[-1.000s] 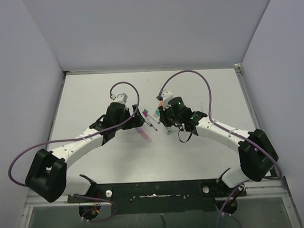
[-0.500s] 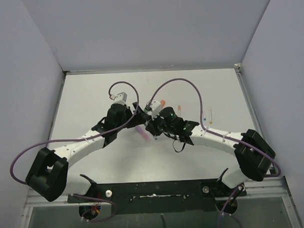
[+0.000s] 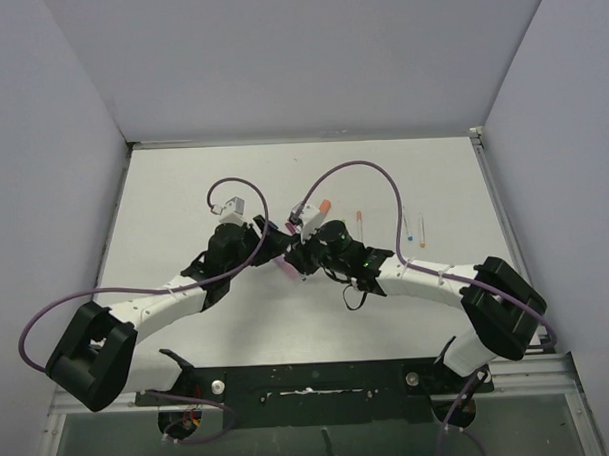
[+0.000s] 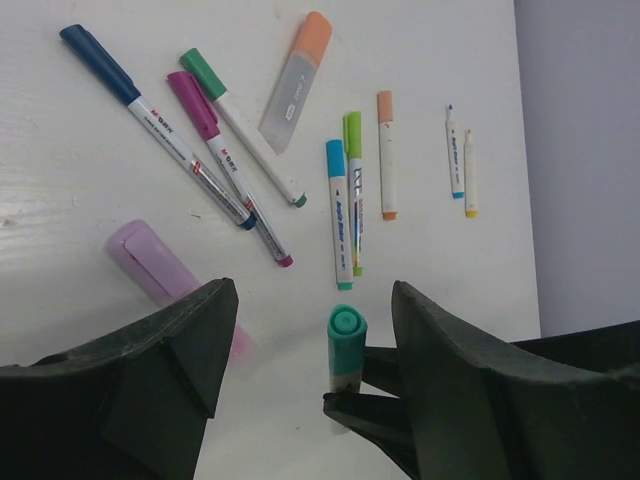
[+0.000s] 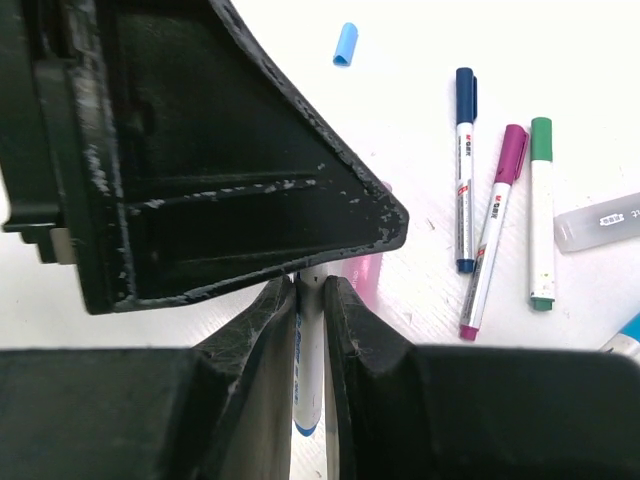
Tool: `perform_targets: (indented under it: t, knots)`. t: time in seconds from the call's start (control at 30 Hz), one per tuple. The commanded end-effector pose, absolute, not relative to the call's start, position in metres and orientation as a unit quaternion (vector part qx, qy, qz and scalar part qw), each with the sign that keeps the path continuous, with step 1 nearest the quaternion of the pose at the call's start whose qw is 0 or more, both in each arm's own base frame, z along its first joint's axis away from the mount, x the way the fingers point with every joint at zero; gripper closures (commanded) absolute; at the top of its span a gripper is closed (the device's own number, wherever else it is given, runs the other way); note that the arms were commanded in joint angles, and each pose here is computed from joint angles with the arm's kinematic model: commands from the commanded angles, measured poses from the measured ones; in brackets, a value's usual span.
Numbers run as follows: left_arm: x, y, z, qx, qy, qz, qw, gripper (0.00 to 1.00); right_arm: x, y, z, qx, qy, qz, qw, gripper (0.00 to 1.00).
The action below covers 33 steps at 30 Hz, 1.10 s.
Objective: Open the pen caps
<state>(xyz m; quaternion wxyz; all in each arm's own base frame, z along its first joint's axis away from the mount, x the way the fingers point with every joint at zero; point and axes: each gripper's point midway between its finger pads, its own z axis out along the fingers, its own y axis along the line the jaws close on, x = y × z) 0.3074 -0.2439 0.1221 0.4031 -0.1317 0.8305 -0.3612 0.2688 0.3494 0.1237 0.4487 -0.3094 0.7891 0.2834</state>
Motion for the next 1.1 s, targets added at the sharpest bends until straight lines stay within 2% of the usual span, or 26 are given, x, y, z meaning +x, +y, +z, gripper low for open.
perform_targets:
  t: [0.0, 0.13, 0.27, 0.4, 0.87, 1.07]
  knots:
    - [0.313, -0.255, 0.173, -0.132, 0.775, -0.424, 0.449, 0.39, 0.277, 0.361, 0.141, -0.298, 0.771, 0.297, 0.478, 1.00]
    - [0.313, -0.256, 0.176, -0.130, 0.772, -0.431, 0.449, 0.42, 0.276, 0.363, 0.138, -0.303, 0.773, 0.298, 0.471, 1.00]
    - [0.312, -0.259, 0.179, -0.124, 0.769, -0.437, 0.450, 0.52, 0.277, 0.363, 0.137, -0.302, 0.774, 0.297, 0.471, 1.00]
    - [0.311, -0.260, 0.178, -0.121, 0.769, -0.440, 0.448, 0.57, 0.277, 0.361, 0.141, -0.297, 0.772, 0.297, 0.477, 1.00]
    - [0.310, -0.267, 0.169, -0.116, 0.774, -0.442, 0.438, 0.58, 0.274, 0.353, 0.160, -0.289, 0.759, 0.301, 0.499, 1.00]
    - [0.310, -0.268, 0.170, -0.117, 0.771, -0.446, 0.439, 0.75, 0.273, 0.353, 0.160, -0.291, 0.758, 0.303, 0.499, 1.00]
